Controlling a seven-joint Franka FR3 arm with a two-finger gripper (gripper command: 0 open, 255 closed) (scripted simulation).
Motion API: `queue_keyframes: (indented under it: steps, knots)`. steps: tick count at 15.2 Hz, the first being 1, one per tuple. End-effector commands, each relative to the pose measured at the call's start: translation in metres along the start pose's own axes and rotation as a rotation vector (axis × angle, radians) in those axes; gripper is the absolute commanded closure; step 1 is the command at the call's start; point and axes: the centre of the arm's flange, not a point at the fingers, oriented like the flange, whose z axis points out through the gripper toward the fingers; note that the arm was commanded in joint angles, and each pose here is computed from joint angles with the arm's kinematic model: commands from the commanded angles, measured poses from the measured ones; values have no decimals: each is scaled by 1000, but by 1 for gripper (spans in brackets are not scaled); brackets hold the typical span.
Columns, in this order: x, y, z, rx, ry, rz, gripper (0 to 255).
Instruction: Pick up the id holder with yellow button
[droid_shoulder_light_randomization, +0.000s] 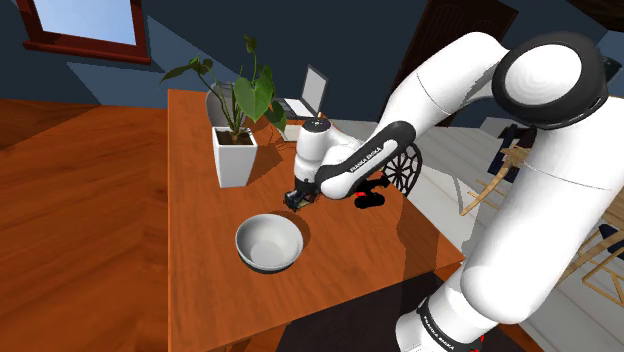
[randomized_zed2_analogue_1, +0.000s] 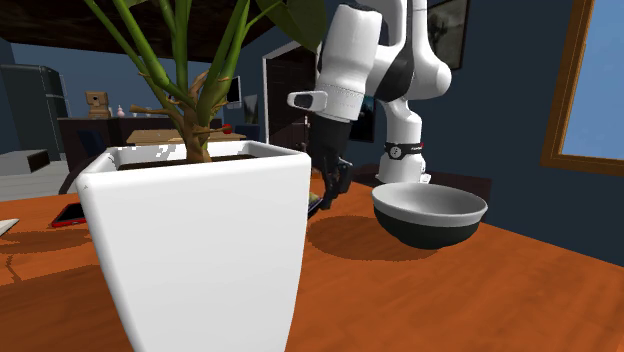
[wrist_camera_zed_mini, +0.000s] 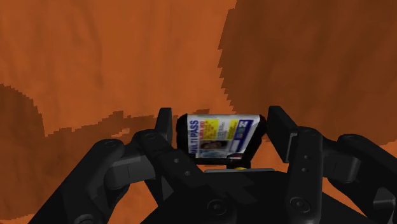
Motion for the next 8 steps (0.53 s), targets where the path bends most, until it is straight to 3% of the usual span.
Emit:
queue_keyframes:
  steps: [1, 8]
  knots:
    - [1, 2, -10, 0, 0, 0, 255]
    - [4, 8, -37, 0, 0, 0, 255]
